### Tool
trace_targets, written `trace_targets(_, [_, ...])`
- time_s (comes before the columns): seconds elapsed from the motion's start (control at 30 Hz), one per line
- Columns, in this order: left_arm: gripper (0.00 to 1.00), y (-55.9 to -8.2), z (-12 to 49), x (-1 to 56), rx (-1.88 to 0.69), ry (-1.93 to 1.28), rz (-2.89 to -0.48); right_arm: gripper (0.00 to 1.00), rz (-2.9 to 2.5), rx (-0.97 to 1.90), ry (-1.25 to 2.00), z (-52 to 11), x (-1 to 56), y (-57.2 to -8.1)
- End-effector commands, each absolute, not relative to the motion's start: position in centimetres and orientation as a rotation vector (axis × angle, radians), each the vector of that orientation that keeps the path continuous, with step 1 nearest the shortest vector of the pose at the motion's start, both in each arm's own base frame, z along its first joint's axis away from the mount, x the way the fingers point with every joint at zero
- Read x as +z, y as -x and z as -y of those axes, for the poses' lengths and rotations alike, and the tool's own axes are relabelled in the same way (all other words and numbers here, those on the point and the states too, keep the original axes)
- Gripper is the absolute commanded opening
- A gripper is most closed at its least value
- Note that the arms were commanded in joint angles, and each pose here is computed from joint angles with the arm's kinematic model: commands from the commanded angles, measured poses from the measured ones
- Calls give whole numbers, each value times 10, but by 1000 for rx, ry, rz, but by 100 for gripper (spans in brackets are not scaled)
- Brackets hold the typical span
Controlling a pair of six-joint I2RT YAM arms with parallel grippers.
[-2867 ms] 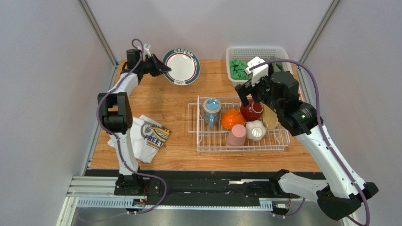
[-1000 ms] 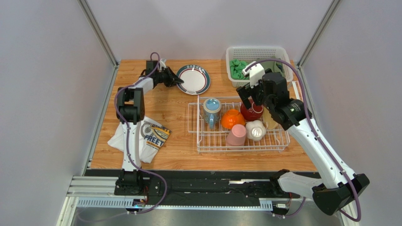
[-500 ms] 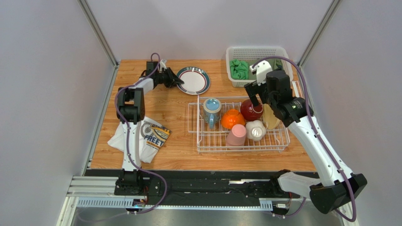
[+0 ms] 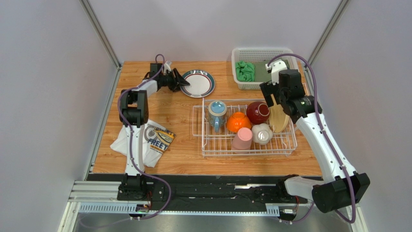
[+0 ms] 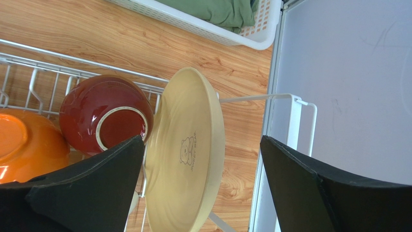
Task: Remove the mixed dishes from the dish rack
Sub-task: Place the plate at the center of the board, then pick up the plate from the dish rack.
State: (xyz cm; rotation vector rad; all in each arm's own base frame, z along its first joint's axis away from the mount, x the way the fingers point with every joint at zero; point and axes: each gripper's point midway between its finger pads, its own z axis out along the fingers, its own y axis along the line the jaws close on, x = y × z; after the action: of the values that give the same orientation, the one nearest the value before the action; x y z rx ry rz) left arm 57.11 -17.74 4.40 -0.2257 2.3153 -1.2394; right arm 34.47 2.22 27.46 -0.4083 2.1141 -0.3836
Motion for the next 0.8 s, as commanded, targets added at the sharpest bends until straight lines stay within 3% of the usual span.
trace_targets(0.0, [60,-571,176,68,-1187,140,-2286,98,-2143,-434,382,-10,267,-343])
trace_targets(0.33, [78,-560,161,66,-1032,99,-2337,93,-2226,-503,374,1,239,-339])
trace_targets(0.6, [80,-554,154,68,-976,94,-2360,86,-2269,-546,366,8,223,-339])
trace_targets(0.77, [80,-551,145,73,-898,79,-2361,72,-2284,-547,366,8,218,-341])
